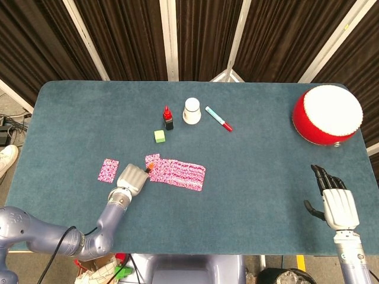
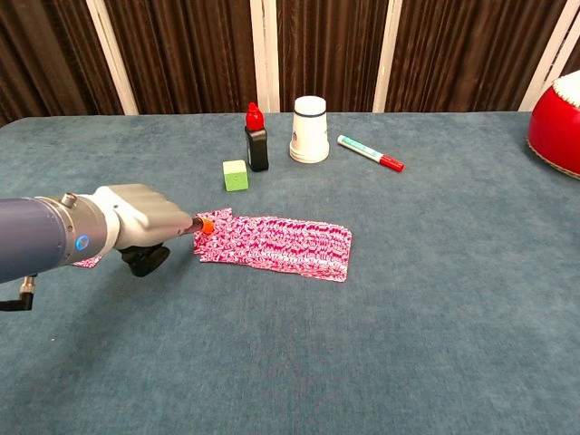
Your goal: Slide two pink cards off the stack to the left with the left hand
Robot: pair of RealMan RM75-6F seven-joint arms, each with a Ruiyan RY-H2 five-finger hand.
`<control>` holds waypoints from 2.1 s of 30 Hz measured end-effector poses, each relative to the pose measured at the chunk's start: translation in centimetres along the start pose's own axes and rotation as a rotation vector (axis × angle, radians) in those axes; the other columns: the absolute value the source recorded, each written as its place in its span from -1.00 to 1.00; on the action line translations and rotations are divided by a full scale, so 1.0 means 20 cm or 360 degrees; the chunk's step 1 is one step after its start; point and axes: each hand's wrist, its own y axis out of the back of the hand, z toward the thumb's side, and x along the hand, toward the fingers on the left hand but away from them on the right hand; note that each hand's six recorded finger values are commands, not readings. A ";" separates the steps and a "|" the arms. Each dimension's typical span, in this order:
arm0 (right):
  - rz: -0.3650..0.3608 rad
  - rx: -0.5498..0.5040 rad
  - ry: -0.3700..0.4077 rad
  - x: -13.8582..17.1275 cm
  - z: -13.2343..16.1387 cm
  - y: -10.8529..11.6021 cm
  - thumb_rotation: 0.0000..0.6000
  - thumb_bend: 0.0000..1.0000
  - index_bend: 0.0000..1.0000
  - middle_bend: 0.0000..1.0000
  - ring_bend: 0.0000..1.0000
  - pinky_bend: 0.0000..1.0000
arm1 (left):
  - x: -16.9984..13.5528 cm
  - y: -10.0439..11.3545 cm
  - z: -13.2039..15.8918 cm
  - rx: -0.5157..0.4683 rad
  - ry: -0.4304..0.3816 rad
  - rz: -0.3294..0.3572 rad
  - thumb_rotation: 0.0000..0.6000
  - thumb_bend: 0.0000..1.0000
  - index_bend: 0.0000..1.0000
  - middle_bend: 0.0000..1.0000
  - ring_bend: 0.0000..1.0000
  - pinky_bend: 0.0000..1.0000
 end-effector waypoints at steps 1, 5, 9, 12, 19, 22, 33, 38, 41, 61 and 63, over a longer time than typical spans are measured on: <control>0.0003 -0.0003 0.0002 0.00 0.00 0.00 1.00 -0.43 -0.97 -0.70 -0.54 -0.52 | 0.01 0.00 -0.01 0.0003 0.0012 -0.0003 1.00 0.86 -0.87 0.71 0.50 0.36; 0.0014 0.0000 0.0006 0.00 0.01 -0.01 1.00 -0.43 -0.97 -0.70 -0.54 -0.52 | 0.04 -0.02 -0.08 0.0005 0.0066 -0.0023 1.00 0.86 -0.87 0.71 0.50 0.36; 0.0029 0.0006 -0.0003 0.00 0.00 -0.02 1.00 -0.43 -0.97 -0.70 -0.54 -0.52 | 0.08 -0.04 -0.16 0.0011 0.0125 -0.0038 1.00 0.86 -0.87 0.71 0.50 0.36; 0.0040 0.0013 -0.0010 0.00 0.00 -0.03 1.00 -0.43 -0.97 -0.70 -0.54 -0.52 | 0.10 -0.05 -0.21 0.0012 0.0164 -0.0043 1.00 0.86 -0.87 0.71 0.50 0.36; 0.0045 0.0029 -0.0020 -0.01 0.00 -0.04 1.00 -0.43 -0.97 -0.70 -0.54 -0.52 | 0.18 -0.01 -0.34 0.0010 0.0256 -0.0032 1.00 0.86 -0.87 0.71 0.50 0.36; 0.0047 0.0032 -0.0023 -0.01 0.00 -0.04 1.00 -0.43 -0.97 -0.70 -0.54 -0.52 | 0.22 0.02 -0.37 -0.0007 0.0283 -0.0030 1.00 0.86 -0.87 0.71 0.50 0.36; 0.0037 0.0022 -0.0050 -0.01 -0.03 -0.03 1.00 -0.43 -0.97 -0.70 -0.54 -0.52 | 0.37 0.07 -0.45 0.0025 0.0385 -0.0034 1.00 0.86 -0.87 0.71 0.50 0.36; 0.0019 0.0004 -0.0042 -0.01 -0.03 -0.02 1.00 -0.43 -0.97 -0.70 -0.54 -0.52 | 0.37 0.15 -0.46 0.0014 0.0410 0.0028 1.00 0.86 -0.87 0.71 0.50 0.36; 0.0018 0.0000 -0.0037 -0.01 -0.03 -0.01 1.00 -0.43 -0.97 -0.70 -0.54 -0.52 | 0.33 0.22 -0.47 0.0001 0.0402 0.0087 1.00 0.86 -0.87 0.70 0.50 0.36; -0.0001 -0.0047 0.0008 0.01 0.01 0.02 1.00 -0.43 -0.97 -0.70 -0.54 -0.52 | -0.42 0.06 -0.74 -0.0306 0.0289 0.0371 1.00 -0.18 -0.87 -0.91 -0.92 -0.54; -0.0003 -0.0046 0.0009 0.01 0.02 0.02 1.00 -0.43 -0.97 -0.70 -0.54 -0.52 | -0.50 -0.02 -0.80 -0.0372 0.0308 0.0426 1.00 -0.18 -0.87 -0.94 -0.96 -0.58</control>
